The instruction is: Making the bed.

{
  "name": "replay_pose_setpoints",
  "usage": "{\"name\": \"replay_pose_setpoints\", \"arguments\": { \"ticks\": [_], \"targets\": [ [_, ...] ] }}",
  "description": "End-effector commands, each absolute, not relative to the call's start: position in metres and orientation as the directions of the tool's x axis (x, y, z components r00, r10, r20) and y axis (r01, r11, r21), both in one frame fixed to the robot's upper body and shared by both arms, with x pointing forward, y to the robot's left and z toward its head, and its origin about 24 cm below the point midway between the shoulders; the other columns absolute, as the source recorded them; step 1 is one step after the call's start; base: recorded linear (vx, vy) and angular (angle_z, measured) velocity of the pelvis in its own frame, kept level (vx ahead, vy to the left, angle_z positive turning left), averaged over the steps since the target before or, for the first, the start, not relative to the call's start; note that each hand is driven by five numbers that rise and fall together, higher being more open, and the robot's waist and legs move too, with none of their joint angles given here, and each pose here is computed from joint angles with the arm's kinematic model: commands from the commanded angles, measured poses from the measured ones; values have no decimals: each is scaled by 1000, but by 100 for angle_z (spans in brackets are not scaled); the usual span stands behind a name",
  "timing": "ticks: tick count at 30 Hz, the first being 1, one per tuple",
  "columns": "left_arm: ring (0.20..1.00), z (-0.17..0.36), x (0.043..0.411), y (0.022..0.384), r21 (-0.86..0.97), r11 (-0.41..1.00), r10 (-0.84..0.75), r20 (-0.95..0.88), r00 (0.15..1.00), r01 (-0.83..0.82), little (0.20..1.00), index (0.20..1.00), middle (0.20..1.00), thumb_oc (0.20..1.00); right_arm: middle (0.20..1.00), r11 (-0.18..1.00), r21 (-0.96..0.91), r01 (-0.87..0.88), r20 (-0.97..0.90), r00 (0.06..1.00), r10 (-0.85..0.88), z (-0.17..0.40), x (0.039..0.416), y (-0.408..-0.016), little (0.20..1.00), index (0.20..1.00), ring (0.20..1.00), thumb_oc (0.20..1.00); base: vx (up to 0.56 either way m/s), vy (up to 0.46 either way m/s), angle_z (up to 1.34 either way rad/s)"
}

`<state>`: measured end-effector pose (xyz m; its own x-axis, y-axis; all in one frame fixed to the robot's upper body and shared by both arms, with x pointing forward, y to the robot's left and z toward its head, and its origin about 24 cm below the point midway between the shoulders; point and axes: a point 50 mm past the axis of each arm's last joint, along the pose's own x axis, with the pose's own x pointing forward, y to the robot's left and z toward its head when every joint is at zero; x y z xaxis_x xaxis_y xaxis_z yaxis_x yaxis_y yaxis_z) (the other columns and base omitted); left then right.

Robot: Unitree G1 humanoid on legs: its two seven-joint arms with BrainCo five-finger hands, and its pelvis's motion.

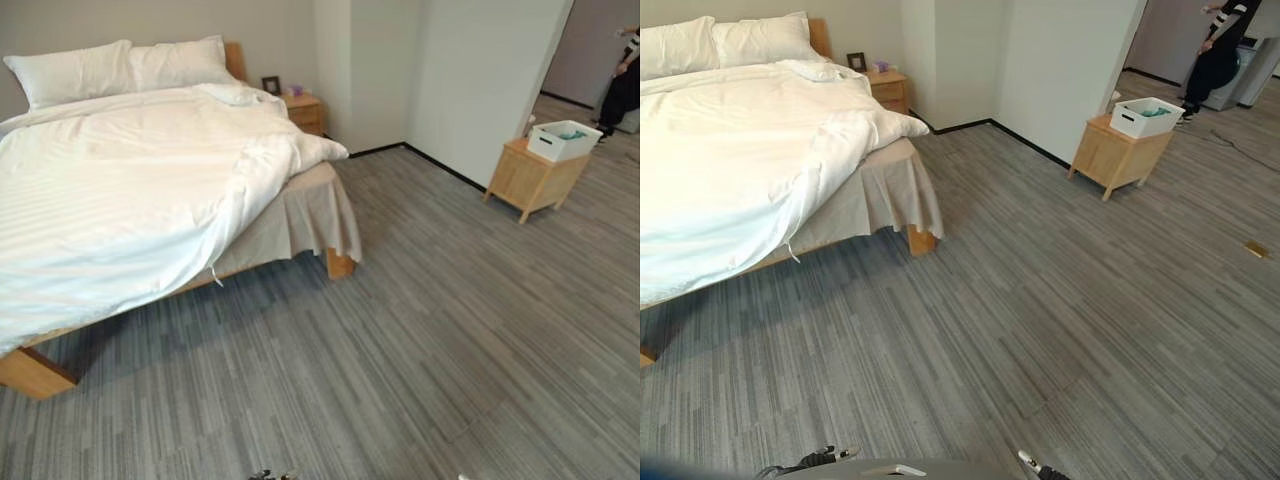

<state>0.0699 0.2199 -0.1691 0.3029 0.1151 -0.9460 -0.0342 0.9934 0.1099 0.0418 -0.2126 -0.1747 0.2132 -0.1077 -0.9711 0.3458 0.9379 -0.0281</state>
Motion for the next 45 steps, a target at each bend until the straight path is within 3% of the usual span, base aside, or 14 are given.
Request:
{"name": "replay_pose_setpoints", "arguments": {
  "ticks": [1,5,8,9,10,13,16,19,28,39,45],
  "targets": [
    [1000,-169,92,203,79,997,80,-937,339,-17,1000,1000,1000,1000,1000,940,-32,338,-972,208,-108,-175,48,-212,1000,1000,1000,1000,3,17,-6],
    [1000,-168,94,205,65,995,86,-933,349,-72,1000,1000,1000,1000,1000,936,-37,350,-972,204,-114,-175,48,-213,1000,1000,1000,1000,10,19,-9],
    [1000,-164,107,209,50,988,104,-914,393,-146,1000,1000,1000,1000,1000,919,-10,394,-951,279,-130,-171,68,-217,1000,1000,1000,1000,9,30,-4],
    [1000,-158,124,213,79,988,131,-893,430,-136,1000,1000,1000,1000,1000,930,-1,368,-926,350,-140,-166,89,-220,1000,1000,1000,1000,-4,23,-6],
    [1000,-158,124,213,79,988,131,-893,431,-136,1000,1000,1000,1000,1000,930,-1,368,-926,351,-140,-166,89,-220,1000,1000,1000,1000,-6,34,-6],
    [1000,-130,186,214,131,990,139,-759,636,-59,1000,1000,1000,1000,1000,961,15,277,-812,564,-150,-142,145,-226,1000,1000,1000,1000,-22,29,-8],
    [1000,-83,233,215,15,996,82,-545,834,-88,1000,1000,1000,1000,1000,991,-32,133,-582,804,-127,-90,199,-233,1000,1000,1000,1000,-40,33,-18],
    [1000,-54,246,213,-28,998,42,-411,911,-58,1000,1000,1000,1000,1000,993,-59,106,-473,873,-121,-66,211,-236,1000,1000,1000,1000,0,0,0],
    [1000,-44,235,208,-201,970,63,-340,938,-138,1000,1000,1000,1000,1000,1000,-1,-2,-372,928,2,-46,217,-210,1000,1000,1000,1000,3,24,-1],
    [1000,-41,220,233,-91,980,136,-339,931,-176,1000,1000,1000,1000,1000,994,104,-38,-281,957,66,-30,233,-184,1000,1000,1000,1000,3,112,1],
    [1000,-33,230,230,-67,988,112,-305,946,-139,1000,1000,1000,1000,1000,998,62,-18,-305,952,36,-34,224,-196,1000,1000,1000,1000,325,-84,18]
  ]
}}
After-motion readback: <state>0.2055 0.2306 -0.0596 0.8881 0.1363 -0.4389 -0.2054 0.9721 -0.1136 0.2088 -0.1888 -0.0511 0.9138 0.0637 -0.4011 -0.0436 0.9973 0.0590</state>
